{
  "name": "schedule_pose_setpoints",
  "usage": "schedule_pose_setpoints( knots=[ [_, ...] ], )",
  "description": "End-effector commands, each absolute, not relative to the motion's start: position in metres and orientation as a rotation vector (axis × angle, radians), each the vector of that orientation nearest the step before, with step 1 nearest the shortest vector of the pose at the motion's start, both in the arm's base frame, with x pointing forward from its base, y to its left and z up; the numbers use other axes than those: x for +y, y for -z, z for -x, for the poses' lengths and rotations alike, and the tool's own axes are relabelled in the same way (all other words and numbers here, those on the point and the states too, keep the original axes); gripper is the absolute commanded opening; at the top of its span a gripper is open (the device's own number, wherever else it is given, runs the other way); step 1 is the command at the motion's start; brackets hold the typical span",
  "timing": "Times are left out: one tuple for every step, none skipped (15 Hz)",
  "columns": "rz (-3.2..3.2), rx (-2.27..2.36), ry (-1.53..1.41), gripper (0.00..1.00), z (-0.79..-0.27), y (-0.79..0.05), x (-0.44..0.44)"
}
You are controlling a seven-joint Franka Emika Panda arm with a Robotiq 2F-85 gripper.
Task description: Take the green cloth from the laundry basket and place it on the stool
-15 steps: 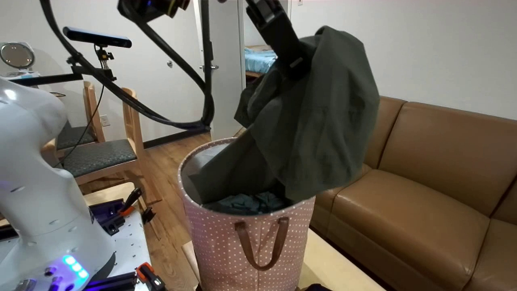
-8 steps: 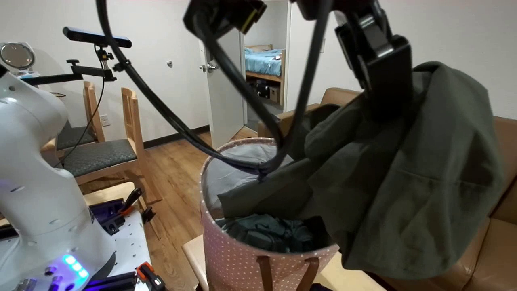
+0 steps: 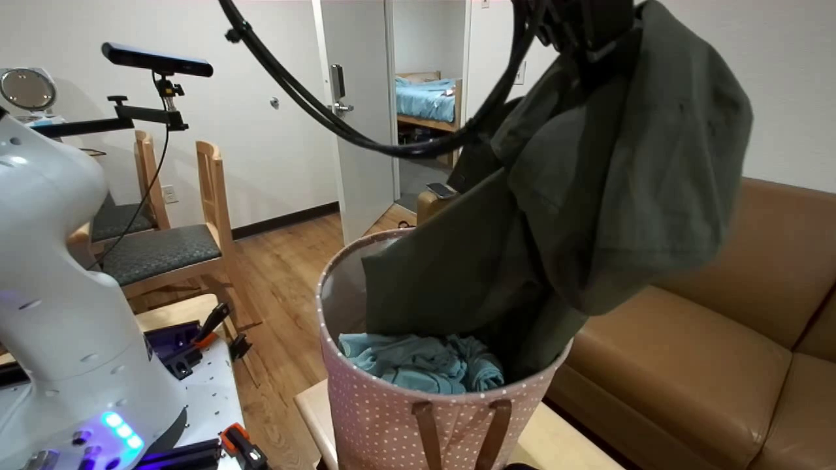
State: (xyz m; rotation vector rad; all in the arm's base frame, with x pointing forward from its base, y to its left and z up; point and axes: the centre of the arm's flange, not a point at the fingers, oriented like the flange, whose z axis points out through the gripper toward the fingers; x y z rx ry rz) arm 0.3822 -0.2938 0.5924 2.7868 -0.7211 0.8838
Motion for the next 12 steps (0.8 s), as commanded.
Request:
schedule_pose_setpoints(
  knots=[
    [-2.774,-0.458,-0.953,0.03,-0.378,-0.638,-0.23],
    [-2.771,-0.414,-0.974,0.03,-0.377,-0.647,-0.214],
    [-2.773,-0.38,-0.995,0.03,-0.374,-0.657,-0.201],
    [-2.761,-0.374,-1.025,0.03,-0.371,-0.667,-0.19],
    [-2.749,-0.371,-1.063,0.03,-0.363,-0.678,-0.183],
    [-2.739,-0.385,-1.096,0.03,-0.357,-0.689,-0.18],
    [-2.72,-0.419,-1.127,0.03,-0.35,-0.698,-0.182],
    [-2.719,-0.447,-1.155,0.03,-0.342,-0.706,-0.187],
    [-2.714,-0.488,-1.183,0.03,-0.334,-0.711,-0.195],
    [-2.706,-0.525,-1.202,0.03,-0.326,-0.714,-0.201],
    [-2.701,-0.556,-1.229,0.03,-0.317,-0.717,-0.211],
    [-2.684,-0.605,-1.253,0.03,-0.308,-0.719,-0.218]
  ],
)
